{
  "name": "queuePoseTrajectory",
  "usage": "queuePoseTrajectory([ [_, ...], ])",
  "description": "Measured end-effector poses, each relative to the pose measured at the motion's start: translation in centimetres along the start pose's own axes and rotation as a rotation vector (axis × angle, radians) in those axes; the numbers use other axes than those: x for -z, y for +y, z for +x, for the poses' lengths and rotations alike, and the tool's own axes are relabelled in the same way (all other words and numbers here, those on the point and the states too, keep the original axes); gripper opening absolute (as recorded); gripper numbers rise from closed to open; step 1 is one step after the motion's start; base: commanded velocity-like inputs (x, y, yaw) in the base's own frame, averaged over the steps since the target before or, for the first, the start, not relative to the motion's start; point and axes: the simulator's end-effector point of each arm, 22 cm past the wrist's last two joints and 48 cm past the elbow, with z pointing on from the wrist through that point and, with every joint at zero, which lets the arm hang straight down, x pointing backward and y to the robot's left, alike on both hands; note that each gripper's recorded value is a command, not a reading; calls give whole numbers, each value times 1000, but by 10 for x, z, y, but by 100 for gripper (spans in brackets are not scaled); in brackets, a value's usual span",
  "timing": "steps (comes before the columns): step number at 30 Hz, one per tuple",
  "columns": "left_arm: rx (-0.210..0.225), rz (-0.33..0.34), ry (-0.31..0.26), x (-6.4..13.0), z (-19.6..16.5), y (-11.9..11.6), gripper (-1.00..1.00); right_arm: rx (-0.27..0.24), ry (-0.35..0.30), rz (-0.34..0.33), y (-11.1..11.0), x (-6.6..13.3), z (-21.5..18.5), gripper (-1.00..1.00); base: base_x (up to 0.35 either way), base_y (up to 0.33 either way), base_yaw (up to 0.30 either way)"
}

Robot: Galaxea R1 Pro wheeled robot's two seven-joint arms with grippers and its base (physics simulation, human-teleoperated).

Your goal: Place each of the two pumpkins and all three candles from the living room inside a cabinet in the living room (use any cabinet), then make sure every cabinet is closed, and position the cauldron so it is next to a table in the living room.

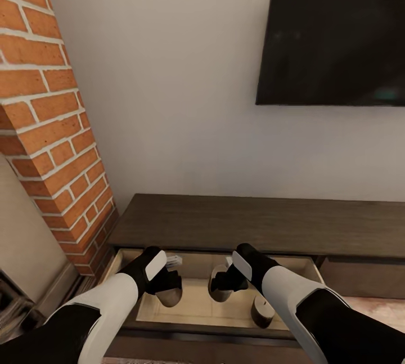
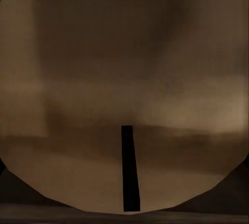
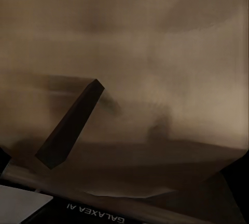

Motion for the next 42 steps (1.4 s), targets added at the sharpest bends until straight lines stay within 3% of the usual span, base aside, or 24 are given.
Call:
queuePoseTrajectory([
  [25, -4, 3, 29, -13, 9, -5, -100, -6, 18, -2, -3, -14, 5, -100, 0, 0, -45],
  [30, 9, 4, 1, -17, 3, -5, -100, -8, 26, -2, -3, -17, 7, -100, 0, 0, 0],
  [42, 13, 3, 12, -26, 7, -6, -100, -12, 43, -4, -5, -26, 11, -100, 0, 0, 0],
])
